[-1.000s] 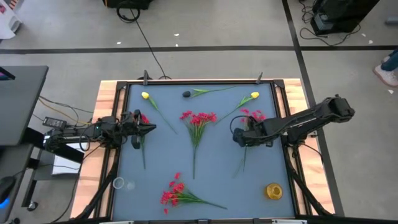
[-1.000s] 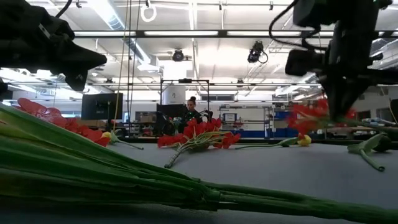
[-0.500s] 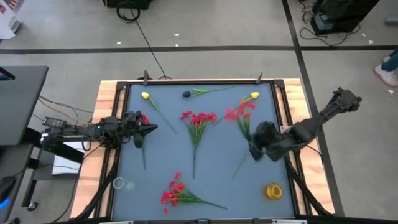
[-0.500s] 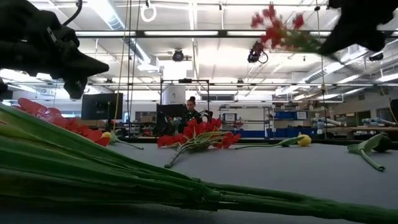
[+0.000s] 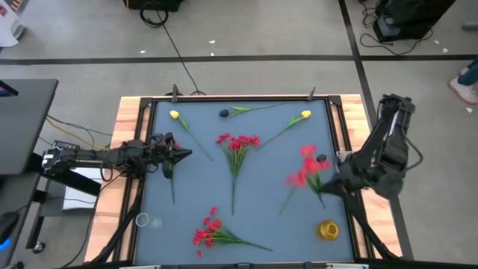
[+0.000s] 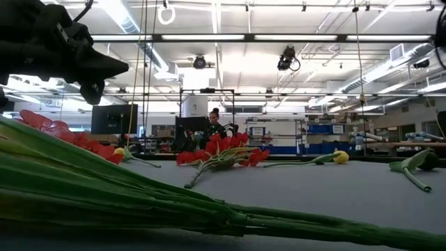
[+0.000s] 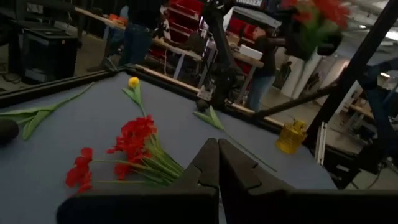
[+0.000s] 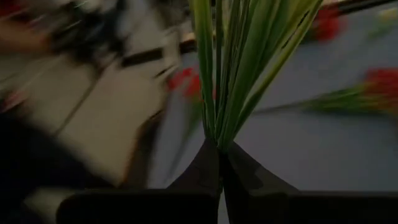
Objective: Sort flowers into vase by color
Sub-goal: Put the top right red flowers into the yellow vase
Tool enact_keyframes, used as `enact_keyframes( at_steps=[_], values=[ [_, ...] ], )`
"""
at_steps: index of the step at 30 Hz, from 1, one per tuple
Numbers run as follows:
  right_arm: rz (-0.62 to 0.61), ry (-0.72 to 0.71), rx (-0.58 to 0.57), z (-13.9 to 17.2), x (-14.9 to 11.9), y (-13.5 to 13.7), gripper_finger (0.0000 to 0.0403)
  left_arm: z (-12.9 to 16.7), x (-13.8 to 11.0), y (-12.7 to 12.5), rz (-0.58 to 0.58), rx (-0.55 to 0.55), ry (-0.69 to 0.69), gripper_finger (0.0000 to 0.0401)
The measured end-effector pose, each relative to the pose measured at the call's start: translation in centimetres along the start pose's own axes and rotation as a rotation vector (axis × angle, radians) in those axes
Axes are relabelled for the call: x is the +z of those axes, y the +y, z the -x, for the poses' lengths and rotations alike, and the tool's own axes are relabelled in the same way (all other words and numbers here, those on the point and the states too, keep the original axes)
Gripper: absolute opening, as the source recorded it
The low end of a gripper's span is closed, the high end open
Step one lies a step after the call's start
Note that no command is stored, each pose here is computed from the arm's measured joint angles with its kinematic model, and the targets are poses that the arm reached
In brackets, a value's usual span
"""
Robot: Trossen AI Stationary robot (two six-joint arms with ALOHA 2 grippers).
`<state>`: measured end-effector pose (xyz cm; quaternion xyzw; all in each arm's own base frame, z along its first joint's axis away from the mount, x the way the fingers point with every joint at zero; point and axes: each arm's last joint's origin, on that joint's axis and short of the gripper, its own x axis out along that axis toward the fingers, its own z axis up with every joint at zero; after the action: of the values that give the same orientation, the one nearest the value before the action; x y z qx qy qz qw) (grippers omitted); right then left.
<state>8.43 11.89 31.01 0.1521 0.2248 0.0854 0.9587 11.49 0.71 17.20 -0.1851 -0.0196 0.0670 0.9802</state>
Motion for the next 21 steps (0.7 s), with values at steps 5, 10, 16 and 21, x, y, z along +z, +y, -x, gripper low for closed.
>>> enact_keyframes(
  at_steps=[5,10,16,21],
  values=[
    [0.054,0.151,0.179,0.4,-1.4,1.6,0.001,0.0,-0.1,0.1,-0.002,0.011,0.013,0.0007],
    [0.228,0.016,0.205,0.9,-2.0,3.8,0.0009,0.0,-0.2,0.1,0.011,0.021,0.013,0.0008],
    [0.291,-0.066,0.158,1.8,-3.7,5.2,0.0009,0.0,0.1,0.2,0.088,0.071,-0.03,0.0008],
    [0.296,-0.121,0.114,1.9,-5.0,6.4,0.0009,0.0,0.3,0.3,0.126,0.122,-0.073,0.0008]
  ],
)
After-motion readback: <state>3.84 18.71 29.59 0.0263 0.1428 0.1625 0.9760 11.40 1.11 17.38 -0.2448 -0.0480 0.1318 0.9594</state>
